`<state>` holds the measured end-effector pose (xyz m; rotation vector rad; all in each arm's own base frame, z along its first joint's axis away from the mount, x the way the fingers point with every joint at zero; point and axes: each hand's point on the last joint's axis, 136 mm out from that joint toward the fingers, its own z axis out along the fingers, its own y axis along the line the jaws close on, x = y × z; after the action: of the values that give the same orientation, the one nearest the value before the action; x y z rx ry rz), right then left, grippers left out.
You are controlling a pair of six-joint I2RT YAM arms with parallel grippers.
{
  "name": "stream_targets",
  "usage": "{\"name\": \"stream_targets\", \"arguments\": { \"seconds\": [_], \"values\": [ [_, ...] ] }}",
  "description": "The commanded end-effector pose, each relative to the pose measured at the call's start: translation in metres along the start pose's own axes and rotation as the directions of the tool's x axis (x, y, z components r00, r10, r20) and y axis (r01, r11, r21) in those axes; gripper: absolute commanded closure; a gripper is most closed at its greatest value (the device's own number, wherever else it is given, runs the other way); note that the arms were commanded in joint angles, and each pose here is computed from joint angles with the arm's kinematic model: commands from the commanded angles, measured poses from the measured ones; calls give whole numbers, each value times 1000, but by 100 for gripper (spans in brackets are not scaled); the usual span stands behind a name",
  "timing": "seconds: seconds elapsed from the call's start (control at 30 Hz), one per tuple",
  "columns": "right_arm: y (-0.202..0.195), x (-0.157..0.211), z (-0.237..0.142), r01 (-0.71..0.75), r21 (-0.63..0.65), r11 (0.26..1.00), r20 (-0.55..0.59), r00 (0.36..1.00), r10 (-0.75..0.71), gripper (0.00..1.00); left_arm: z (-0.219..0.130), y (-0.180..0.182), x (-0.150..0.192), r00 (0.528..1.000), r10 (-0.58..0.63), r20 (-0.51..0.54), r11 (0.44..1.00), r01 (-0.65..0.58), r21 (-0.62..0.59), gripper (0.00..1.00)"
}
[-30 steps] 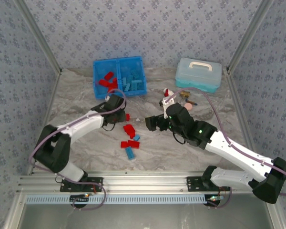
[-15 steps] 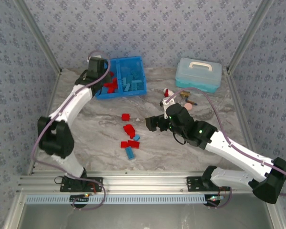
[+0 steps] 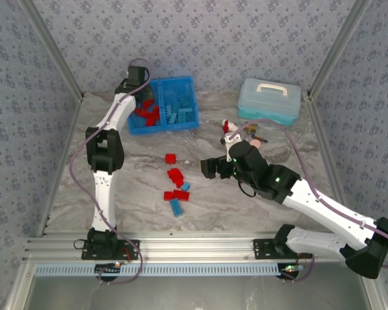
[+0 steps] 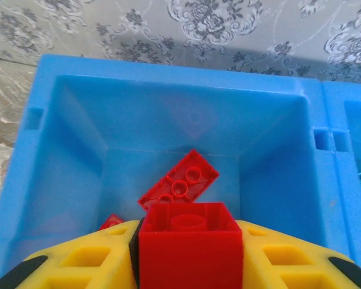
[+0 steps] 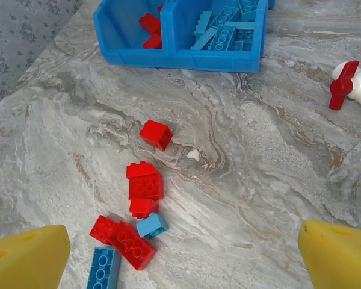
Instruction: Sort the legos into containers by color
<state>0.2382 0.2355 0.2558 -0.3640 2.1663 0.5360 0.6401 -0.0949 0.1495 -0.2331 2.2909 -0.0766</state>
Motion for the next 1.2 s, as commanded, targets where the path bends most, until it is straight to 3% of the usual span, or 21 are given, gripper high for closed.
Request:
{"name": "stream_targets", "arguments": {
  "seconds": [0.0, 0.17, 0.33, 0.47, 0.63, 0.87, 1.1, 1.17],
  "values": [
    [-1, -7, -9, -23, 12, 1000, 20, 1000, 23, 0, -7, -12, -6, 999, 27, -24, 999, -26, 41, 53],
    [0, -10, -7, -16, 12, 1000, 23, 1000, 16, 0, -35, -16, -21, 1000, 8, -3, 998, -7, 67, 50],
    [2, -12, -1, -9, 16, 1000, 25, 1000, 9, 0, -105, -17, -28, 993, -98, 63, 986, 88, 144, 51],
    [2, -11, 6, -4, 18, 1000, 19, 1000, 3, 0, -170, -20, 7, 982, -165, 89, 965, 141, 222, 51],
    [1, -10, 17, 5, 21, 1000, 26, 1000, -6, 0, -226, -43, 83, 995, -78, 66, 964, 58, 261, 51],
    [3, -3, 30, -15, -2, 1000, 4, 1000, 15, 0, -216, -59, 199, 992, 77, -105, 975, -53, 217, 44],
    [-2, 4, 26, -23, 11, 1000, -16, 1000, 23, 0, -167, -62, 243, 953, 185, -238, 974, -147, 171, 2],
    [-6, 5, 22, -29, 21, 999, -7, 1000, 30, 0, -154, -64, 251, 943, 196, -270, 975, -157, 159, 1]
  ]
}}
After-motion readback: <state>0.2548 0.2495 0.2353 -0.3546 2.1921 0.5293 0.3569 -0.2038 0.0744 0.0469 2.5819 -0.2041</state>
